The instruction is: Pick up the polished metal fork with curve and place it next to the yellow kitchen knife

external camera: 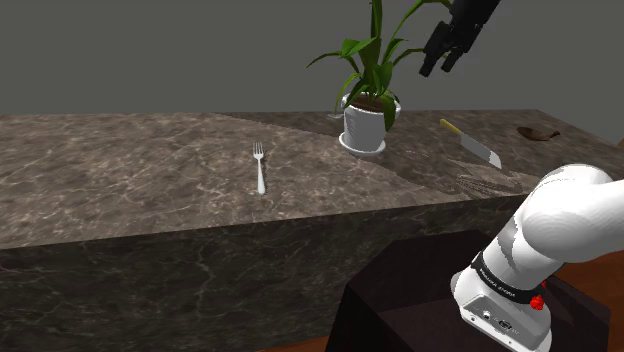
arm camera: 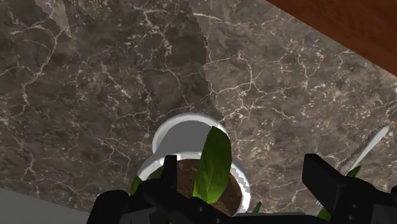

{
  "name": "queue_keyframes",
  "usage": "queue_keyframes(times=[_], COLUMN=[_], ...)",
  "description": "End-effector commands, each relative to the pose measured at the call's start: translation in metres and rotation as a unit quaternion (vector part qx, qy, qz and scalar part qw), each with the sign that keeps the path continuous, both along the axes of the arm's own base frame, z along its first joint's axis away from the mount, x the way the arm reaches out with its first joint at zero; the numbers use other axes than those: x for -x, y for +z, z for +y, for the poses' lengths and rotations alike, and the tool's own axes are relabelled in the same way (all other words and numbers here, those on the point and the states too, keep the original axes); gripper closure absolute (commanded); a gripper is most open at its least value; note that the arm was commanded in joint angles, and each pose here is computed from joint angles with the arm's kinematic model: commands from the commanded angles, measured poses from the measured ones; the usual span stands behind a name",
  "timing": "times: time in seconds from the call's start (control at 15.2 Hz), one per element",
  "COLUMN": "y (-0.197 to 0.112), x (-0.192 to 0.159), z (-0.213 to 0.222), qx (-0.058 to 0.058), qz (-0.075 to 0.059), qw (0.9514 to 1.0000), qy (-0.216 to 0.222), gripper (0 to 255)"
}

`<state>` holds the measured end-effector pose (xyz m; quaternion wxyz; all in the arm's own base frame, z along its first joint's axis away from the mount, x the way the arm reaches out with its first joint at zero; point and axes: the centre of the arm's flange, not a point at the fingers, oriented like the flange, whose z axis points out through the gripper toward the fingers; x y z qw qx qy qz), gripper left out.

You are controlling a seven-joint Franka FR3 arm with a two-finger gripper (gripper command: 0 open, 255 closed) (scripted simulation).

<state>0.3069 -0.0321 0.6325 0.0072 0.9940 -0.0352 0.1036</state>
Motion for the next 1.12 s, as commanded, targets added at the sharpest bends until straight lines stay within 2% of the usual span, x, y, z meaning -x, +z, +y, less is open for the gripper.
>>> queue_keyframes(times=[0.0, 0.53, 1.06], y=[0.0, -0.051, -0.103], x=[0.0, -0.062, -0.13], z=[0.0, 0.072, 0.139], qx=[0.0, -0.007, -0.014], qz=[0.0, 0.014, 0.027], qw=[1.0, 0.9987, 0.9949], qy=[0.0, -0.048, -0.096], gripper=[0, 0, 0])
